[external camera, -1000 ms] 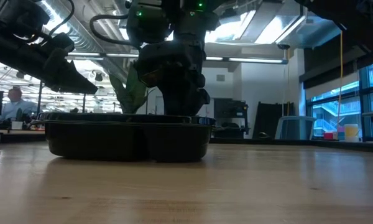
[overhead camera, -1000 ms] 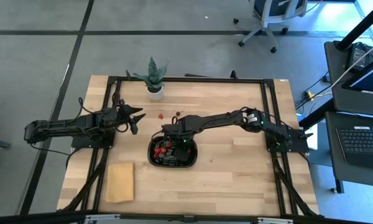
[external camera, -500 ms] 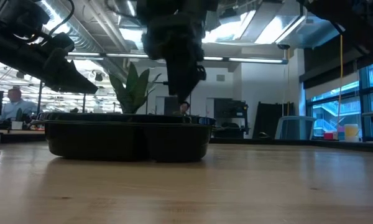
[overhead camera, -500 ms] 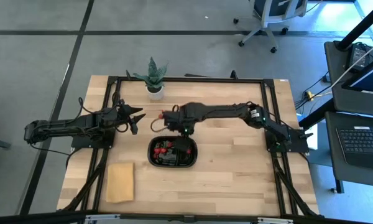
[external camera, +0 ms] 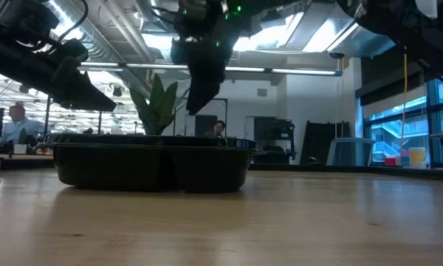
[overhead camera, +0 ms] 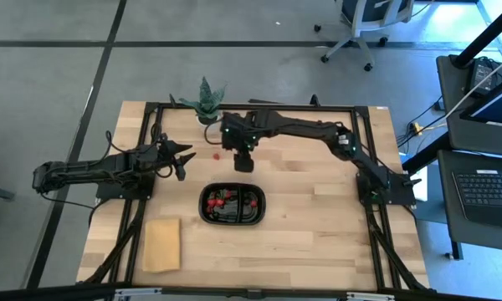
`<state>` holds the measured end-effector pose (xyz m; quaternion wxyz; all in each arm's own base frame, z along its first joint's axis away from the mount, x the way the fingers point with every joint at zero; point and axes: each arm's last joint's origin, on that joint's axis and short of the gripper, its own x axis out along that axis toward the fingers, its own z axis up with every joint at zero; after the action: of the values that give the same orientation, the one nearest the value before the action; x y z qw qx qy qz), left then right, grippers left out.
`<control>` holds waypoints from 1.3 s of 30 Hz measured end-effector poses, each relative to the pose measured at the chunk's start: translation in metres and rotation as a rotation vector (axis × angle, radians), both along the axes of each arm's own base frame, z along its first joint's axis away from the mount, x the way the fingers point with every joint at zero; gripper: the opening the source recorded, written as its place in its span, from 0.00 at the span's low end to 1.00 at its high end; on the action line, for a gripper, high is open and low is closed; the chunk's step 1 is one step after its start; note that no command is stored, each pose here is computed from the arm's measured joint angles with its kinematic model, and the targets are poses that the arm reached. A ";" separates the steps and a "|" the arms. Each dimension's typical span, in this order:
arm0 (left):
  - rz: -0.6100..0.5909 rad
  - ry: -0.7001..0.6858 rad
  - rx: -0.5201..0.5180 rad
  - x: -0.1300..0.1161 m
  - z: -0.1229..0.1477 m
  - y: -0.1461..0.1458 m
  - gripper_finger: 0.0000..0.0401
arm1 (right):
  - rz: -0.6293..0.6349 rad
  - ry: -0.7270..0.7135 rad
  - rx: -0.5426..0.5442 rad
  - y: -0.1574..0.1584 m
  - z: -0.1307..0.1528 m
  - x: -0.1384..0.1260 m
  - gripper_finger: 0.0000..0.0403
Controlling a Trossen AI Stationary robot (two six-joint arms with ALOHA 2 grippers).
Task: Pick and placing Produce into tupperware
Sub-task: Put the red cherry into the black bin
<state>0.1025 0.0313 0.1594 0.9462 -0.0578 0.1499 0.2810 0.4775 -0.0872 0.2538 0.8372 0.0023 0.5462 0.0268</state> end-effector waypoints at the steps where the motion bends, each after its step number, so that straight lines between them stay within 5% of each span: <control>1: 0.002 0.001 0.001 0.000 0.000 0.000 0.37 | 0.024 -0.017 -0.016 -0.003 -0.004 0.002 0.55; 8: 0.019 -0.025 -0.038 0.000 0.000 0.000 0.37 | 0.150 -0.007 -0.073 -0.016 -0.041 0.001 0.55; 17: 0.020 -0.023 -0.040 0.000 0.000 0.000 0.37 | 0.116 -0.008 -0.069 -0.032 -0.077 -0.004 0.55; 39: 0.022 -0.025 -0.043 0.000 0.000 0.000 0.37 | 0.086 -0.074 -0.094 -0.046 -0.088 -0.004 0.53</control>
<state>0.1023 0.0314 0.1591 0.9434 -0.0830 0.1435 0.2873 0.4739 -0.1331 0.1654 0.8541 -0.0617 0.5151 0.0371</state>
